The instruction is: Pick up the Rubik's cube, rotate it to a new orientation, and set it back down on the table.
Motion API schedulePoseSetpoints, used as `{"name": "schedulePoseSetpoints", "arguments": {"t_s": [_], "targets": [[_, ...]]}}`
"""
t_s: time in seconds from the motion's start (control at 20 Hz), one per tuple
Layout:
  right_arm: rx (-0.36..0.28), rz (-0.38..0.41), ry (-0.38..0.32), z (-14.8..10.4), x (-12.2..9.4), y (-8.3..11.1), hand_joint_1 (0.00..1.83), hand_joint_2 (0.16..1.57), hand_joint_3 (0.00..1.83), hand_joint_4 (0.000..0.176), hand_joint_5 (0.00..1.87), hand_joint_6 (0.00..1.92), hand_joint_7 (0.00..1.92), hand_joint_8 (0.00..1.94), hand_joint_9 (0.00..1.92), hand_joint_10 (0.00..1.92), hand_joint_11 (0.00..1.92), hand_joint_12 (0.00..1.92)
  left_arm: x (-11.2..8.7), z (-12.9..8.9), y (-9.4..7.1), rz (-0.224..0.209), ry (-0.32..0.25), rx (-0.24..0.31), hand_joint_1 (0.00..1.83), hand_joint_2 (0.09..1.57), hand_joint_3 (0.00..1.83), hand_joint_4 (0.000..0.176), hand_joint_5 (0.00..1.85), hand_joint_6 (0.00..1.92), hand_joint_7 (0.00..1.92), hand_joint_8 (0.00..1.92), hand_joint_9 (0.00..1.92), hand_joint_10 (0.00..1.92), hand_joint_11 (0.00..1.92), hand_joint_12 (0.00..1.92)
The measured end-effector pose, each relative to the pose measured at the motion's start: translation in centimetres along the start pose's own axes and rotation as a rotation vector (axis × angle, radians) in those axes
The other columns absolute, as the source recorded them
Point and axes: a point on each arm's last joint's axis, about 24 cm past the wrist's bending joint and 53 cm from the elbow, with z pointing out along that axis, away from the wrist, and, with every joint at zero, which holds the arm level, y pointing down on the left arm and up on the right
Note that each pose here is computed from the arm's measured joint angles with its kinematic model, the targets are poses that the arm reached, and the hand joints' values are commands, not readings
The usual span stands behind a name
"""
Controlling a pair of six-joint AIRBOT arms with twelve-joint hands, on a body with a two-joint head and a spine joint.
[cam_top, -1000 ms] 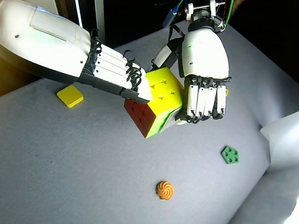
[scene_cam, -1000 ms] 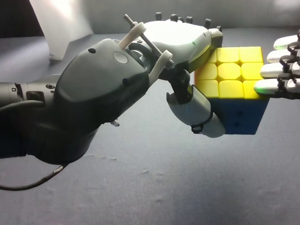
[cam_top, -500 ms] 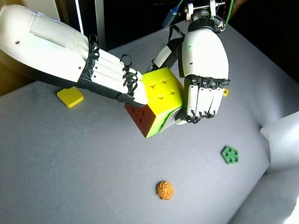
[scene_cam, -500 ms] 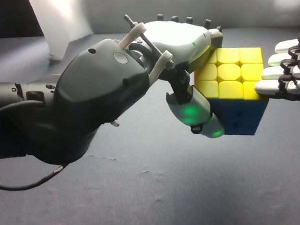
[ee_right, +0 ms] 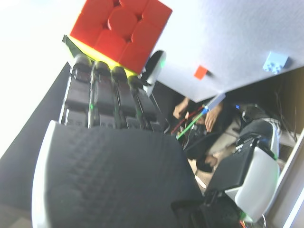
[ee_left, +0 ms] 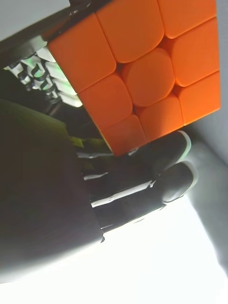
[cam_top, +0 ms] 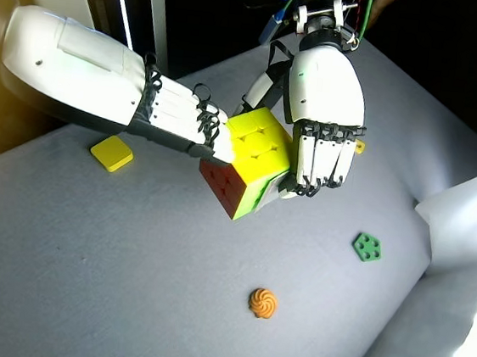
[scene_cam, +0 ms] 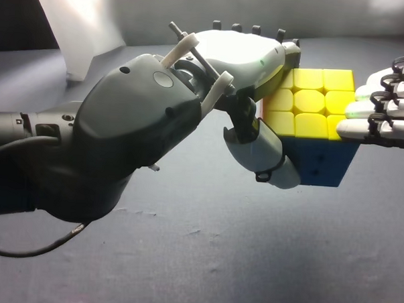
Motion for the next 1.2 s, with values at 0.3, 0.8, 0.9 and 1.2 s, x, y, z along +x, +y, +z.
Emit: {"name": "schedulePoseSetpoints", "arguments": {"t_s": [0.3, 0.8, 0.9, 1.2], "targets": [[-0.010, -0.034, 0.040, 0.1, 1.1, 0.4, 0.15, 0.68, 0.00, 0.000, 0.00, 0.00, 0.00, 0.00, 0.00, 0.00, 0.00, 0.15, -0.2, 0.0, 0.1, 0.003, -0.006, -0.004, 1.15, 1.33, 0.00, 0.000, 0.59, 1.35, 0.65, 1.79, 0.59, 1.68, 0.48, 1.88], [-0.009, -0.015, 0.087, 0.1, 2.6, 0.5, 0.16, 0.65, 0.00, 0.000, 0.00, 0.00, 0.00, 0.00, 0.00, 0.00, 0.00, 0.13, -0.2, 0.0, 0.2, 0.006, -0.005, -0.004, 1.13, 1.33, 0.00, 0.000, 0.59, 1.39, 0.65, 1.76, 0.56, 1.64, 0.46, 1.90], [-0.013, -0.013, 0.093, 0.2, 2.8, 0.8, 0.14, 0.64, 0.00, 0.000, 0.00, 0.00, 0.00, 0.00, 0.00, 0.00, 0.00, 0.11, -0.4, 0.0, 0.3, 0.006, -0.010, -0.007, 1.15, 1.32, 0.00, 0.000, 0.60, 1.35, 0.66, 1.74, 0.57, 1.62, 0.48, 1.88], [-0.016, -0.016, 0.121, 0.4, 3.8, 1.5, 0.13, 0.67, 0.00, 0.000, 0.00, 0.00, 0.00, 0.00, 0.00, 0.00, 0.00, 0.13, -0.5, 0.0, 0.4, 0.009, -0.012, -0.009, 1.14, 1.34, 0.00, 0.000, 0.60, 1.37, 0.62, 1.80, 0.55, 1.66, 0.44, 1.91]]}}
